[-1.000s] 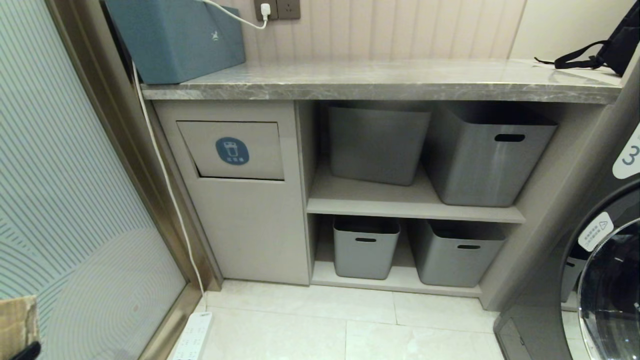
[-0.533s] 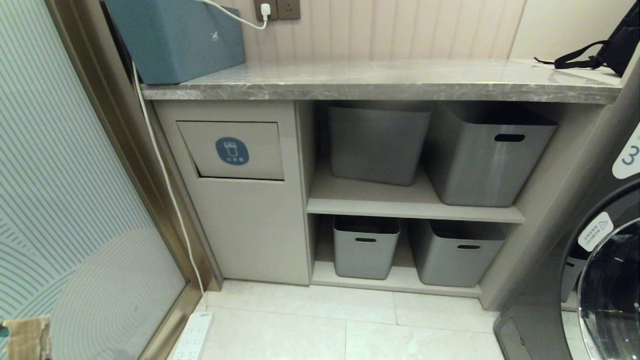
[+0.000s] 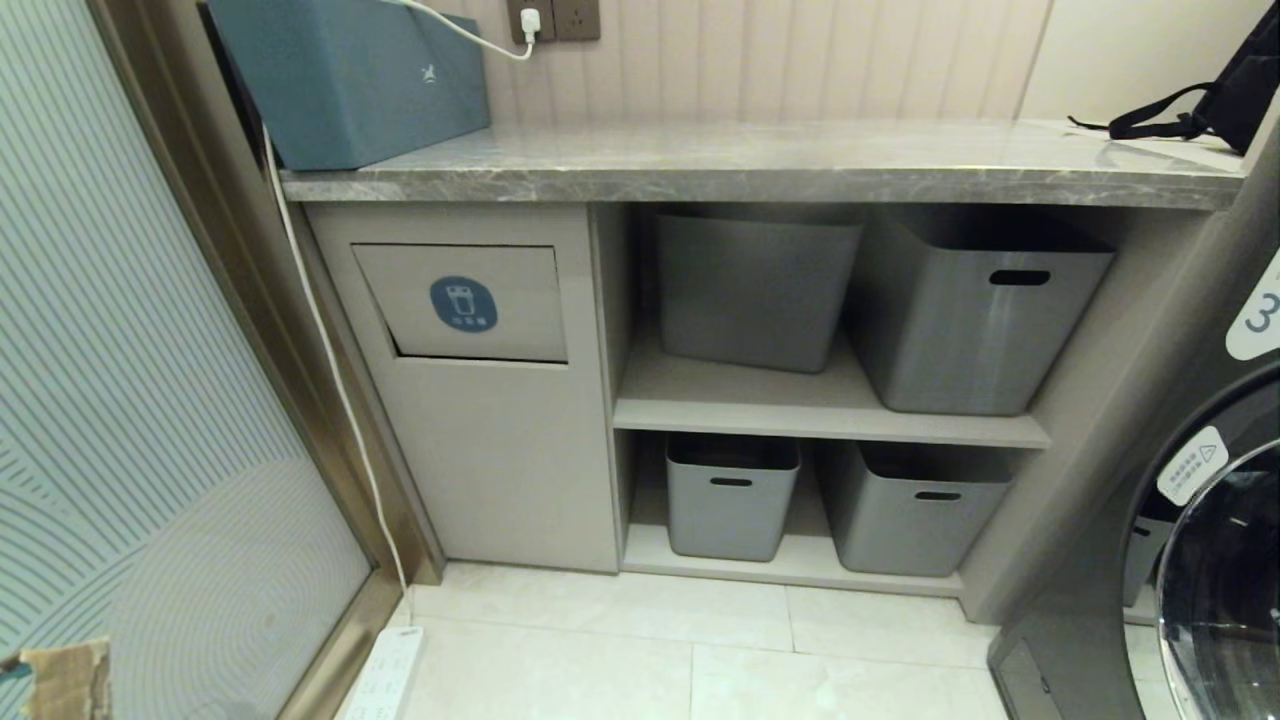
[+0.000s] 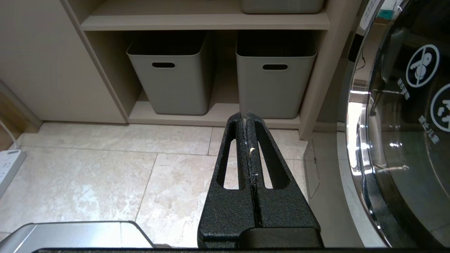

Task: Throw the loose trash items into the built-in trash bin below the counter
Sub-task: Put the garbage in the trash can

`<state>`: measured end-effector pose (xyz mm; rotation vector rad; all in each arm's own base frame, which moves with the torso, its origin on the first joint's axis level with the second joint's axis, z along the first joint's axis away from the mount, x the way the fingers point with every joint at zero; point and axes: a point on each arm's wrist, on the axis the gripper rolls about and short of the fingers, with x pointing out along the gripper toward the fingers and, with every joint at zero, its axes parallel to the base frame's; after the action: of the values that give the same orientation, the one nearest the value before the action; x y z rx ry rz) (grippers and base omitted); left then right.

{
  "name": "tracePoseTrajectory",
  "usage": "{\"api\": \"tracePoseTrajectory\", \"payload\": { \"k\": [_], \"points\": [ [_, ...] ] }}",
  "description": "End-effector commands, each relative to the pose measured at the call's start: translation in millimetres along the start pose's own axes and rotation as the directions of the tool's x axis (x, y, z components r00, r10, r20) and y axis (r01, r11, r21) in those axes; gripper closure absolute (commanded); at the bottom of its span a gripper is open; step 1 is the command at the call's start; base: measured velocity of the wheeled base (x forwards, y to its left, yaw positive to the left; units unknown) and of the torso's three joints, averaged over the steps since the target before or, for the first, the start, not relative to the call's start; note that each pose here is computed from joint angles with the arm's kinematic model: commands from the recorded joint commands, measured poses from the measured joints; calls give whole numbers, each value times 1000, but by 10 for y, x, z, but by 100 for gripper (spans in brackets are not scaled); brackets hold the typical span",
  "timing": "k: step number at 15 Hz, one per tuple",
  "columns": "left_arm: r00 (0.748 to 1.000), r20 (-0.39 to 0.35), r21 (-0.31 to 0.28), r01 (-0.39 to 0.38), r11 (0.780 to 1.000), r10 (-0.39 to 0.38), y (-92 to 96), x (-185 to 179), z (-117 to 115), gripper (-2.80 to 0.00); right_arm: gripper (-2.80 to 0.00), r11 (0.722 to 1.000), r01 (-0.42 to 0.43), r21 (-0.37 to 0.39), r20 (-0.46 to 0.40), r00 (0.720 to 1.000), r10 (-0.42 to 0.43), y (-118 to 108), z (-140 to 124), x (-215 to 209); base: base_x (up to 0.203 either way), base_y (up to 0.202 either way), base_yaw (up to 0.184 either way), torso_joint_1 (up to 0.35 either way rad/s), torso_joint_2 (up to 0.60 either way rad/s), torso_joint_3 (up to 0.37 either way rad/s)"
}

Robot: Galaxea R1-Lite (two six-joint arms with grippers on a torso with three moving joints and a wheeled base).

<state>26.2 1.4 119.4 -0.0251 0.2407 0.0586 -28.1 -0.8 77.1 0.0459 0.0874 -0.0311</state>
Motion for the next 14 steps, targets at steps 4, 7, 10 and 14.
{"api": "tracePoseTrajectory", "payload": {
  "k": [4,7,10,14],
  "points": [
    [1000,-8,13,1,1000,-1,0,5,-15,0,0,1000,0,0,-2,1000,0,0,-1,1,176,0,-1,4,1,5],
    [1000,-15,21,1,1000,-1,0,9,-40,0,0,1000,0,0,-2,1000,0,0,-1,1,190,0,-1,2,2,4],
    [1000,-16,22,3,1000,-2,0,11,-41,0,0,1000,0,0,-2,1000,0,0,-1,1,193,0,-1,3,1,6],
    [1000,-13,23,6,1000,-5,-1,10,-32,0,0,1000,0,0,-2,1000,0,0,-1,1,191,0,-1,1,2,0]
  ]
}}
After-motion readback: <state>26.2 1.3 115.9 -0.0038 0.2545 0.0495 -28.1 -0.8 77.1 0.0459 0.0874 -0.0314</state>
